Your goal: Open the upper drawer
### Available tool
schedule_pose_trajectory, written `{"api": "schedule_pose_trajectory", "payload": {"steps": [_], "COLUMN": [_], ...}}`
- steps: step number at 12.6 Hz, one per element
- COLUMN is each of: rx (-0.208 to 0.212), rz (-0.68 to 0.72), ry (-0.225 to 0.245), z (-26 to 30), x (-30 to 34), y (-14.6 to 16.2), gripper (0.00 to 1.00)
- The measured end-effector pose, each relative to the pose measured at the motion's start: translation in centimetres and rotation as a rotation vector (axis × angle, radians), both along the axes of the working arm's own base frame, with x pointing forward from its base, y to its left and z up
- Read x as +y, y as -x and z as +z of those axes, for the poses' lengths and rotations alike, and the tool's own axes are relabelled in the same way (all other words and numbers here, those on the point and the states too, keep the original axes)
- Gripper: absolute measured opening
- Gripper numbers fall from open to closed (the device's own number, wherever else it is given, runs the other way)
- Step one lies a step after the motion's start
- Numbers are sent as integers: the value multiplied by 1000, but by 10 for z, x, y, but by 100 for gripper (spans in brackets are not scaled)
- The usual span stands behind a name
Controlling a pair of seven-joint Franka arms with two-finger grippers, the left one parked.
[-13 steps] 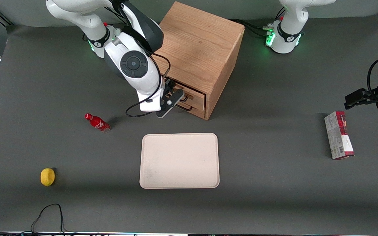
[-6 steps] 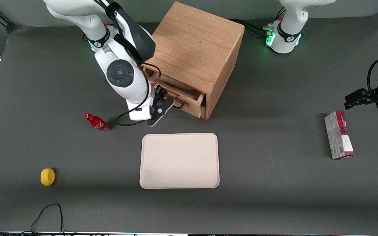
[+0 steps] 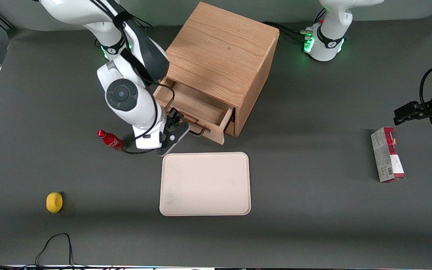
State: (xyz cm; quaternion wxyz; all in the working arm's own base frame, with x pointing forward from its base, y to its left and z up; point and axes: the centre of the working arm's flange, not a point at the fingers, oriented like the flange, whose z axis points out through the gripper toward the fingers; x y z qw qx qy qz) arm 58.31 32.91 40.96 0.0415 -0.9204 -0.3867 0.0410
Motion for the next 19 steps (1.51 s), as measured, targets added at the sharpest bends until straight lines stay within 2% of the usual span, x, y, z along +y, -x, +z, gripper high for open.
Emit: {"api": "schedule_pose_trajectory", "payload": {"steps": [4, 10, 15, 19], "rx": [-5, -46, -54, -31], "rz": [-10, -31, -43, -50], "ry": [-4, 4, 5, 13], "z": [-8, -13, -12, 23], "x": [-8, -48, -54, -60], "y": [-20, -65, -72, -72], "gripper": [100, 100, 100, 100]}}
